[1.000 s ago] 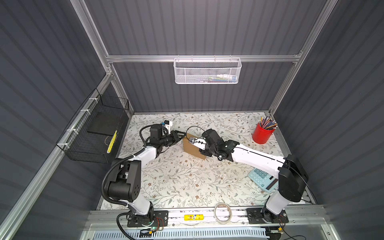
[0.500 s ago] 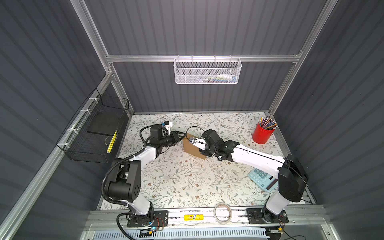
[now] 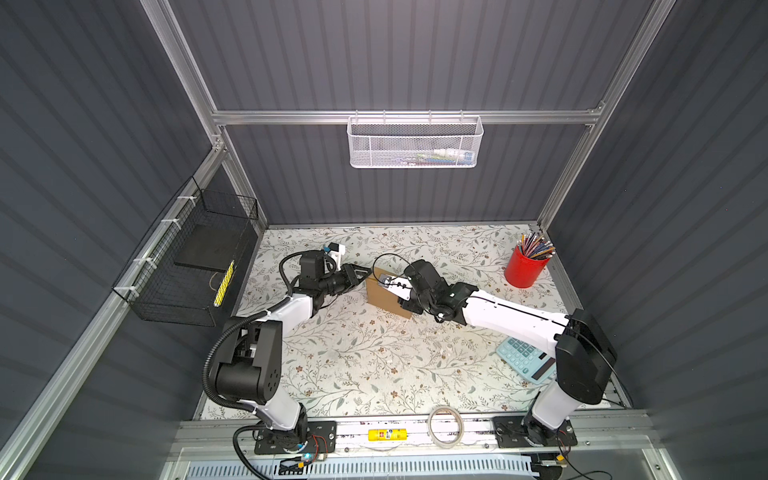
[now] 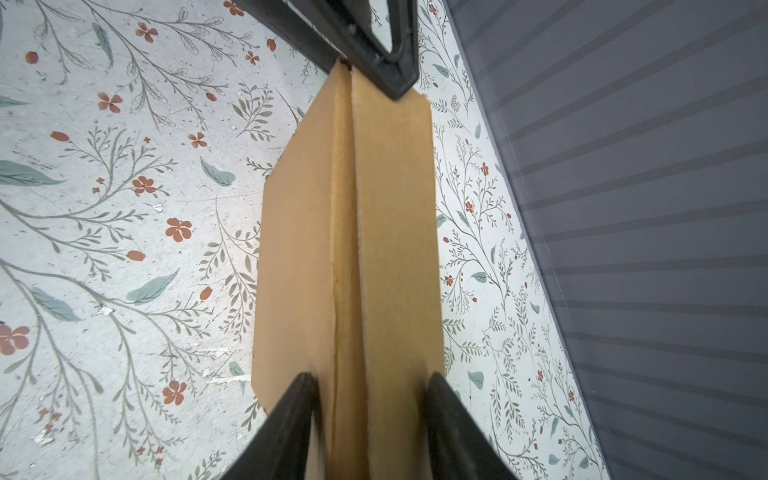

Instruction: Fold the paper box

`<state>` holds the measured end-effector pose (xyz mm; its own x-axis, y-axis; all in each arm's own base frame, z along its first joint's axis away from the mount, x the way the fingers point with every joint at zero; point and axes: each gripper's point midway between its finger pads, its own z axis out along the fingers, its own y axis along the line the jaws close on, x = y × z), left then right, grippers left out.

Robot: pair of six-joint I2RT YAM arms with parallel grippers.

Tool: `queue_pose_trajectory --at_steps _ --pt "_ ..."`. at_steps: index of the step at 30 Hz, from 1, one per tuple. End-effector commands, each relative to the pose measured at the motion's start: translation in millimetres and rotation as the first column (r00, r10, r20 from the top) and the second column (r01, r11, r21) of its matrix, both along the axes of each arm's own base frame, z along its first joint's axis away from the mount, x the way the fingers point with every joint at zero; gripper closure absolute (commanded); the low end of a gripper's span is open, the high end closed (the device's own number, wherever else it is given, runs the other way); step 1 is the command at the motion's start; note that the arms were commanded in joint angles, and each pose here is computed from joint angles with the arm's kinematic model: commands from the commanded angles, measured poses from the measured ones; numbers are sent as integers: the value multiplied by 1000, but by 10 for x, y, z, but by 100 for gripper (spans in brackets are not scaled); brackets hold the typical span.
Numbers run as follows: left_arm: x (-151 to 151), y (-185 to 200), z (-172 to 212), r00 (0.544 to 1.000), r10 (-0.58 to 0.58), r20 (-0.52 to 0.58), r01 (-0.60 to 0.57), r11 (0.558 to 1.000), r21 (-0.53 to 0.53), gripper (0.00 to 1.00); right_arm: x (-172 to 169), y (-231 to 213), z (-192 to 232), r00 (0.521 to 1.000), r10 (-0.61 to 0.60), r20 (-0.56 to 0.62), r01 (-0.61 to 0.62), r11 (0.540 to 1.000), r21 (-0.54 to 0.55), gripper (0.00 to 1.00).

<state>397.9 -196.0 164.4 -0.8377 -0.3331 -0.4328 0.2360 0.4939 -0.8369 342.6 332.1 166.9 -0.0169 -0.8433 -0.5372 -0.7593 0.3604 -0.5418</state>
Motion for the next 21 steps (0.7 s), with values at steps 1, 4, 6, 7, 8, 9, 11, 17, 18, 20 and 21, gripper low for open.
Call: queue_pose_trajectory --at_steps 1,4,6,7,8,9,11,17,18,20,21 --pt "-178 13 -422 991 -15 -133 20 999 35 72 -43 -29 -144 999 -7 -36 6 1000 -20 54" --pt "-181 10 -450 990 -18 -138 23 999 34 73 -42 -25 -127 999 -5 -33 4 1000 -16 54" --pt "-181 9 -443 991 -20 -134 25 999 34 74 -36 -33 -131 999 -8 -33 8 1000 -17 55" --pt "-183 10 -448 991 -19 -134 24 999 36 74 -35 -34 -135 999 -9 -33 8 1000 -18 55" --pt "-183 10 -447 991 -20 -133 25 999 36 74 -33 -32 -129 999 -7 -32 7 1000 -19 54" --pt "-180 10 -444 991 -20 -131 25 999 37 74 -31 -32 -127 999 -8 -31 8 1000 -18 54" --pt "-184 10 -443 991 -20 -134 25 999 35 74 -23 -29 -115 1000 -10 -26 9 1000 -16 52" --pt "-181 17 -427 992 -15 -129 20 999 41 75 24 -29 50 999 -29 12 29 999 16 39" --pt "-177 19 -422 992 -14 -128 19 999 41 75 33 -31 92 999 -36 20 35 999 25 38" --pt "-177 26 -426 992 -9 -127 15 999 46 75 39 -39 163 998 -48 29 47 998 45 36" --pt "-176 27 -426 992 -7 -127 13 999 47 75 44 -45 201 998 -54 35 52 997 57 35"
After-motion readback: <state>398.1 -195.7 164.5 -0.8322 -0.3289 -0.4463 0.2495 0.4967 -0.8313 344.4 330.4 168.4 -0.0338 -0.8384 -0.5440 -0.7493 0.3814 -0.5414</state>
